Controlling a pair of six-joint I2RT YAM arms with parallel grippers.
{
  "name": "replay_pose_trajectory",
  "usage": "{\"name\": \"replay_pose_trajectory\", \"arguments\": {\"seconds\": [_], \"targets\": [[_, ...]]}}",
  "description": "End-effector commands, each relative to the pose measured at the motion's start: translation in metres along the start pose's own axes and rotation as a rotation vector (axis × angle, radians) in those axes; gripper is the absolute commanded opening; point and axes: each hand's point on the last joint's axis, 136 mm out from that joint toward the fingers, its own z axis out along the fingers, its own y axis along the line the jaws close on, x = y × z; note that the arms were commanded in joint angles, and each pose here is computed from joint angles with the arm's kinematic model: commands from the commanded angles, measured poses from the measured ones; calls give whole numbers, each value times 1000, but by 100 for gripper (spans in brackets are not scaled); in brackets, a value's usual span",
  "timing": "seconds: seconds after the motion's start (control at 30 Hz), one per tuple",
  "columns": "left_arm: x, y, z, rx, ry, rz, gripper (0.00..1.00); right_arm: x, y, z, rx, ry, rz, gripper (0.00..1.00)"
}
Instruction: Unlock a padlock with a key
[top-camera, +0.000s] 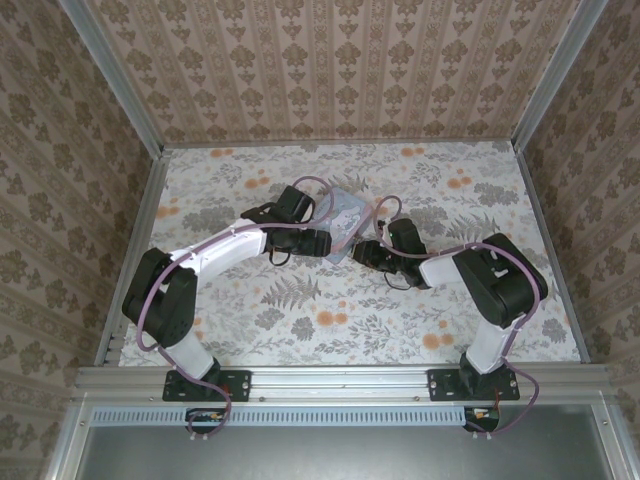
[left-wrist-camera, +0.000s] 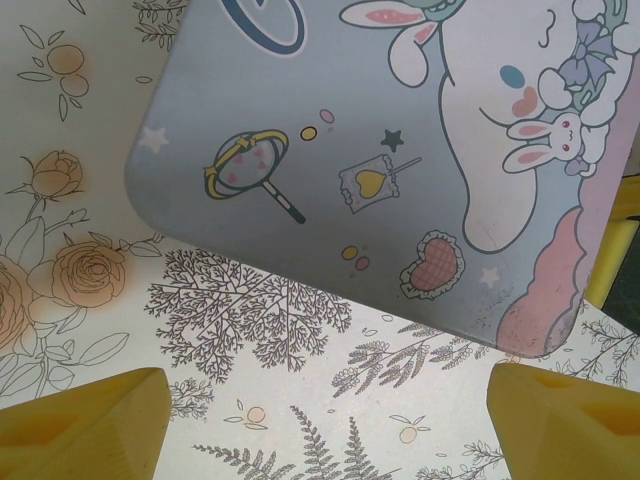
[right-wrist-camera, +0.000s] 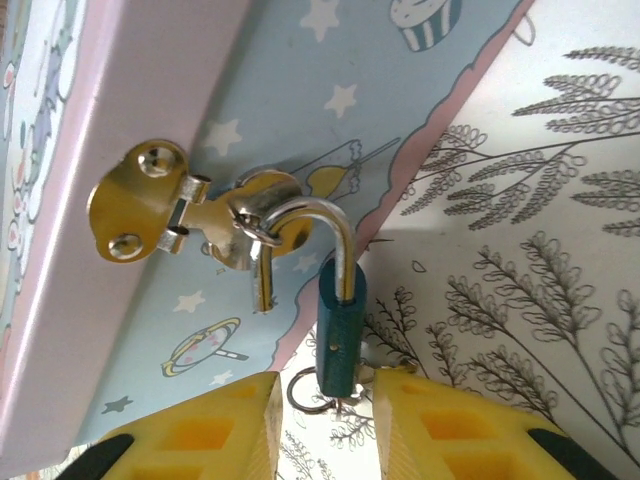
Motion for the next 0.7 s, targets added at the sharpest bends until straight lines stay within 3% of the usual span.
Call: {"name": "replay_pose_trajectory", "arguments": {"seconds": [0.0, 0.17, 0.43, 0.67], "targets": [[1, 4, 1, -9, 2, -11, 85, 12, -4, 9, 23, 47, -5, 29], [1, 5, 0, -13, 1, -4, 85, 12, -7, 10, 41, 45, -2, 24], [0, 11, -1, -47, -1, 17, 85, 8, -15, 8, 71, 13, 28, 0], [-6, 19, -3, -131, -13, 69, 85, 2, -12, 1, 62, -14, 40, 0]]}}
